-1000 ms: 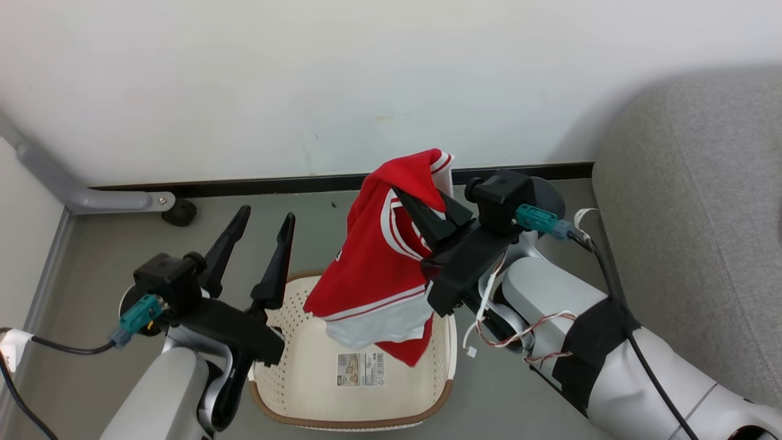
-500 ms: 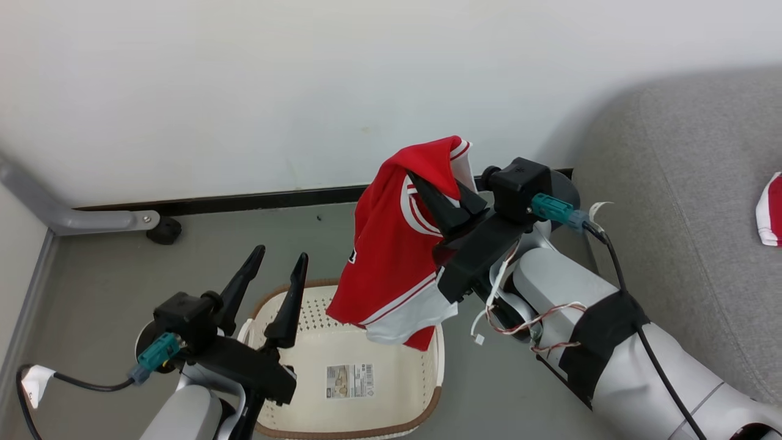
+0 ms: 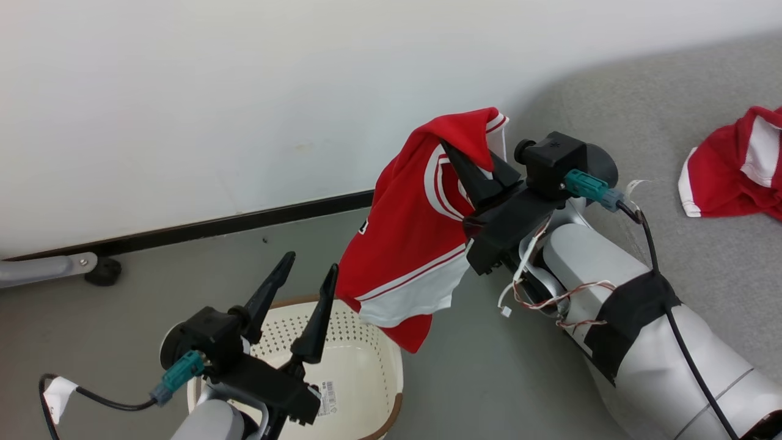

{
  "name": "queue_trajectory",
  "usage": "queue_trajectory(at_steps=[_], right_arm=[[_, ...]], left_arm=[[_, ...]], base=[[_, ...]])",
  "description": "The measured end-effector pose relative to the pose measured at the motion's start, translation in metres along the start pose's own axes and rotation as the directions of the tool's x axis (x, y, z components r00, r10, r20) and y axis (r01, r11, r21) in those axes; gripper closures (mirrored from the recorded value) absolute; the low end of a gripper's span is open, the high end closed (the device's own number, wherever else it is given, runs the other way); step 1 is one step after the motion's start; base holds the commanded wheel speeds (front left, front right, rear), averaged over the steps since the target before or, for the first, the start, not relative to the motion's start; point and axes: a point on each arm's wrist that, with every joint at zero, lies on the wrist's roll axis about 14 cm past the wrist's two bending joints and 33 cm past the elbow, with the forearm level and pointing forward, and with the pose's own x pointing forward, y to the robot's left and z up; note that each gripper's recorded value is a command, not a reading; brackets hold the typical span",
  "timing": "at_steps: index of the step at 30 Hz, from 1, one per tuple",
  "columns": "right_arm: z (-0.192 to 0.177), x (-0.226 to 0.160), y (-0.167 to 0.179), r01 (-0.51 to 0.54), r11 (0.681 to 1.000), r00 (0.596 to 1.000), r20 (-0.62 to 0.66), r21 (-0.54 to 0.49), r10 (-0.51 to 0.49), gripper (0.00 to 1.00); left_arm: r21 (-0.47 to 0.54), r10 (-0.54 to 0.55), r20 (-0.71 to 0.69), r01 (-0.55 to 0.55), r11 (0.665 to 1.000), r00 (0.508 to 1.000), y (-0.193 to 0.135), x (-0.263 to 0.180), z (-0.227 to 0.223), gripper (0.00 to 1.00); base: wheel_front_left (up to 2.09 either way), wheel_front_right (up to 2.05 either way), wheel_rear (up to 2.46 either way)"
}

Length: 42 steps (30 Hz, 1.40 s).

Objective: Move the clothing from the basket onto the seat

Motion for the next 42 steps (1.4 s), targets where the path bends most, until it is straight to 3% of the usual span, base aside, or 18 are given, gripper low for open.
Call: queue_trajectory(at_steps=[9,18,35,42], right_arm=[[0.027,-0.03,-0.055,0.115,0.985,0.993,0.036,-0.128,-0.111,1.0],[0.048,-0.067,-0.113,0.25,0.947,0.968,0.06,-0.202,-0.243,1.0],[0.092,-0.092,-0.165,0.344,0.866,0.939,0.137,-0.363,-0.316,1.0],[0.113,-0.113,-0.188,0.405,0.806,0.914,0.167,-0.432,-0.37,1.0]], left_arm=[[-0.019,-0.189,-0.059,0.188,0.982,0.98,-0.061,0.017,-0.027,0.0],[-0.046,-0.364,-0.121,0.361,0.931,0.923,-0.119,0.02,-0.055,0.0],[-0.108,-0.496,-0.173,0.484,0.868,0.851,-0.157,0.019,-0.084,0.0],[-0.128,-0.554,-0.191,0.539,0.832,0.81,-0.173,0.017,-0.093,0.0]], base=[[0.0,0.0,0.0],[0.0,0.0,0.0],[0.0,0.0,0.0],[0.0,0.0,0.0]])
